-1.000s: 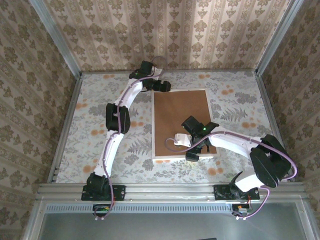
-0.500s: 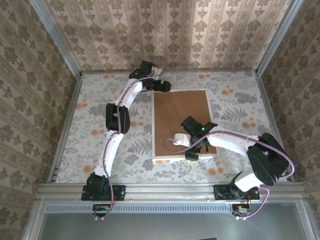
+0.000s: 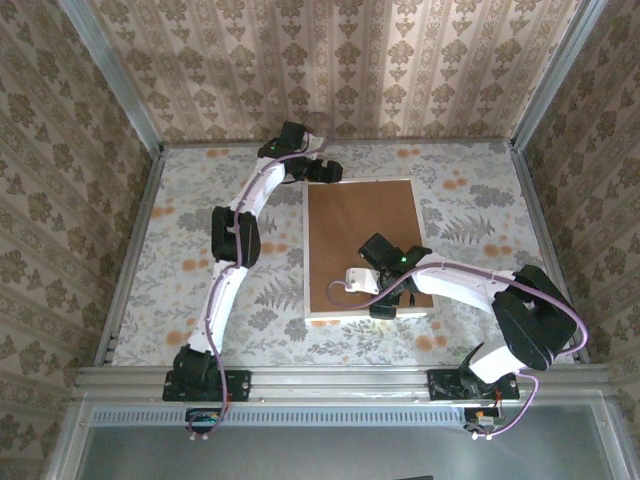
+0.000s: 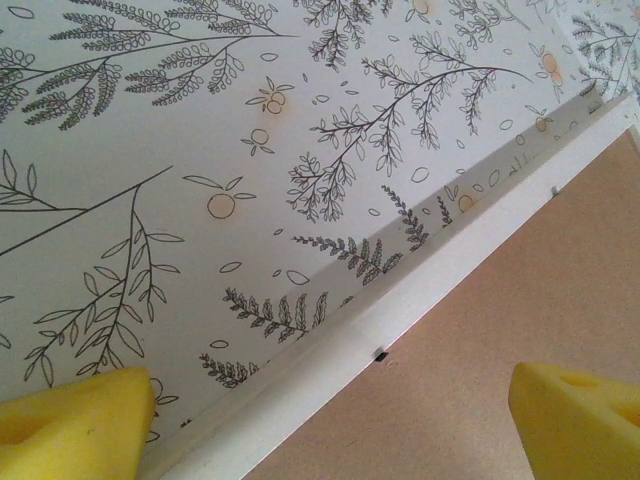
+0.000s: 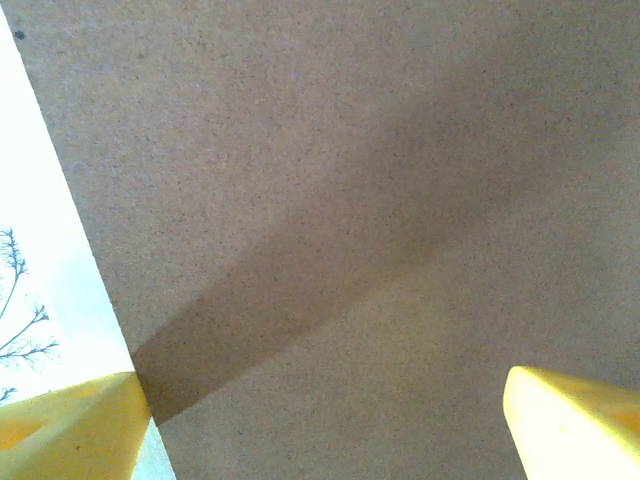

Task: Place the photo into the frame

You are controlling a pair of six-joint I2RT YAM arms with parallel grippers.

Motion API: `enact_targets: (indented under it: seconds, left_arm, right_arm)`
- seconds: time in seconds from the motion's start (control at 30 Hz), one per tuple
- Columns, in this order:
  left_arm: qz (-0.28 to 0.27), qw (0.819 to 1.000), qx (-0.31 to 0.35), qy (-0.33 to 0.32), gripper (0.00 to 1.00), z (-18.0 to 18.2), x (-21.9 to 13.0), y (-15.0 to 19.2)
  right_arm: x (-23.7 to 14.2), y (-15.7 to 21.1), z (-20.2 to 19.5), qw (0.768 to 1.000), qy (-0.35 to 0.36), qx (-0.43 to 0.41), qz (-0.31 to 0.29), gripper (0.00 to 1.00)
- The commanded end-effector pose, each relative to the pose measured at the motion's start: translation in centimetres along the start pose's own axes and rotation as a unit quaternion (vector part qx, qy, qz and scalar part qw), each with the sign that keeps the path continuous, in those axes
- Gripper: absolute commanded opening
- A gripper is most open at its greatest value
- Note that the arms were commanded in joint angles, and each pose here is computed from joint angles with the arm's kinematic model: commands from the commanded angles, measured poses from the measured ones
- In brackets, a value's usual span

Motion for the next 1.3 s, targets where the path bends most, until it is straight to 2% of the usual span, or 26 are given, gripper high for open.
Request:
enact_targets:
  seconds: [0.0, 0.33, 0.67, 1.03, 1.27]
  left_arm:
    - [0.02, 0.999, -0.029, 0.017, 0.92, 1.0, 0.8, 0.8]
    - [0.03, 0.999, -0.039, 0.022, 0.92, 1.0, 1.0, 1.2]
    - [0.071, 0.996, -0.046, 0.023, 0.9, 0.6, 1.6, 2.7]
    - [0.084, 0.996, -0.025, 0.029, 0.89, 0.0, 1.3, 3.0]
    - [0.086, 0.996, -0.021, 0.031, 0.89, -0.2, 1.4, 3.0]
  right_arm:
    - [-0.3, -0.4, -1.0, 0.999, 0.047, -0.006, -0.003, 0.92]
    - [-0.3, -0.7, -1.7, 0.998, 0.069, -0.007, -0.002, 0.87]
    - [0.0, -1.1, -2.1, 0.997, 0.072, -0.012, -0.004, 0.83]
    - [-0.2, -2.0, -3.2, 0.996, 0.085, -0.031, -0.017, 0.79]
    - [0.3, -2.2, -3.4, 0.998, 0.051, -0.042, -0.018, 0.78]
Point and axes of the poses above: each hand's point on the last joint's axis, 136 mm out from that joint toward the fingers, its own x axis out along the fingers, its own z axis along the line the jaws close on, y = z × x, the point moved 10 cm from there along -x, back along the fingers, and after that the axes turned 5 degrees about -x, right-handed, at the moved point
